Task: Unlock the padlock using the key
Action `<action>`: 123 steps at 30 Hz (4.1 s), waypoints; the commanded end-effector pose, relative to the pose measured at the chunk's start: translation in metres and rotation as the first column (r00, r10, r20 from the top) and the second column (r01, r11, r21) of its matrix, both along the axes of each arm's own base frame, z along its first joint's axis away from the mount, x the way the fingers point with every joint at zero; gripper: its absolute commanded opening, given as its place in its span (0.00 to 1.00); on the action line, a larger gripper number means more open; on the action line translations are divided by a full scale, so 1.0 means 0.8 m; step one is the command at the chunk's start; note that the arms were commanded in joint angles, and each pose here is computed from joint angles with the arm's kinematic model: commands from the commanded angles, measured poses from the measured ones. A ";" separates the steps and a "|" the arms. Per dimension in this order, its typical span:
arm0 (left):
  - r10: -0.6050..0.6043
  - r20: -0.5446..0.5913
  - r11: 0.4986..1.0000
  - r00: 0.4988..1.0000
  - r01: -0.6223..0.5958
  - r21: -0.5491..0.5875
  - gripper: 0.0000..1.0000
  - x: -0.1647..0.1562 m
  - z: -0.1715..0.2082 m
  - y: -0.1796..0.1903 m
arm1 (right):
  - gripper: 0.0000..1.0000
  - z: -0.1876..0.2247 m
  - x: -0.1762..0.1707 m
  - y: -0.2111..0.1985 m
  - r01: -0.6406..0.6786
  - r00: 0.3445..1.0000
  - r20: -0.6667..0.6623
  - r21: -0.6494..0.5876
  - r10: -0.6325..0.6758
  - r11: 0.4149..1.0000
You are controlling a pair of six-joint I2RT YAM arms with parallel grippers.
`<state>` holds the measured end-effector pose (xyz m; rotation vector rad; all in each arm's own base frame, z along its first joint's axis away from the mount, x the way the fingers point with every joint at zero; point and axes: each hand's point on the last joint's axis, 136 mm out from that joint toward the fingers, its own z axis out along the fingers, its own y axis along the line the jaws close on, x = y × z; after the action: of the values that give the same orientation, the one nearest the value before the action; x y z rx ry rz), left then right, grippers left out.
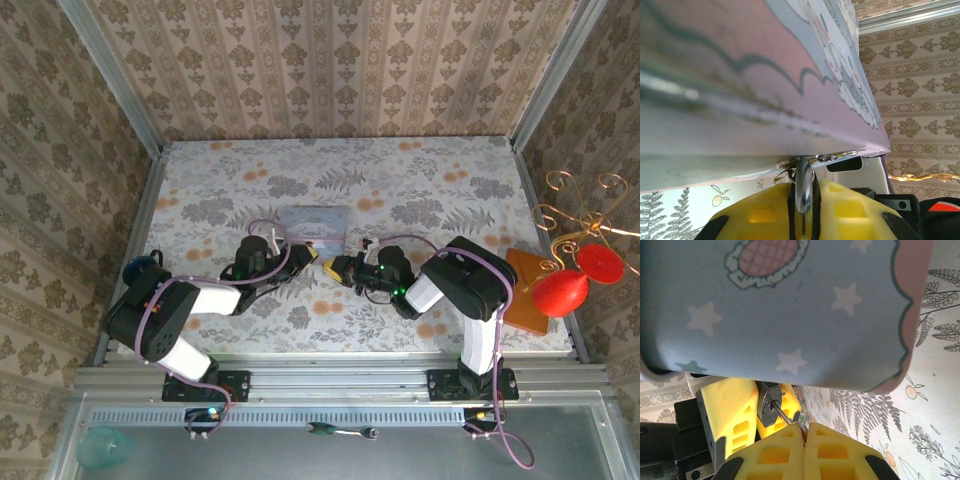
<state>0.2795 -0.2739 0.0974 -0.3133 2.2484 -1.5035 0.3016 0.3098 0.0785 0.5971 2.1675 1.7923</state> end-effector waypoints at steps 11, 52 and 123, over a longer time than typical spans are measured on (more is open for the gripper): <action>-0.237 0.076 0.962 0.969 0.245 -0.119 0.09 -0.043 0.042 -0.055 | 0.00 0.056 0.010 0.018 -0.033 0.996 0.087 0.084 0.026 0.996; -0.334 0.073 0.938 0.940 0.339 -0.074 0.09 -0.078 0.040 -0.065 | 0.00 0.030 0.030 -0.028 0.054 0.995 0.079 0.024 -0.056 0.998; -0.283 0.020 0.957 0.959 0.281 0.077 0.09 -0.070 0.010 -0.058 | 0.00 0.075 0.009 0.038 0.002 0.988 0.155 0.083 -0.014 0.997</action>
<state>0.2658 -0.2835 0.0786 -0.2148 2.3744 -1.3359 0.3011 0.3041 0.0538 0.7236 2.2332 1.6342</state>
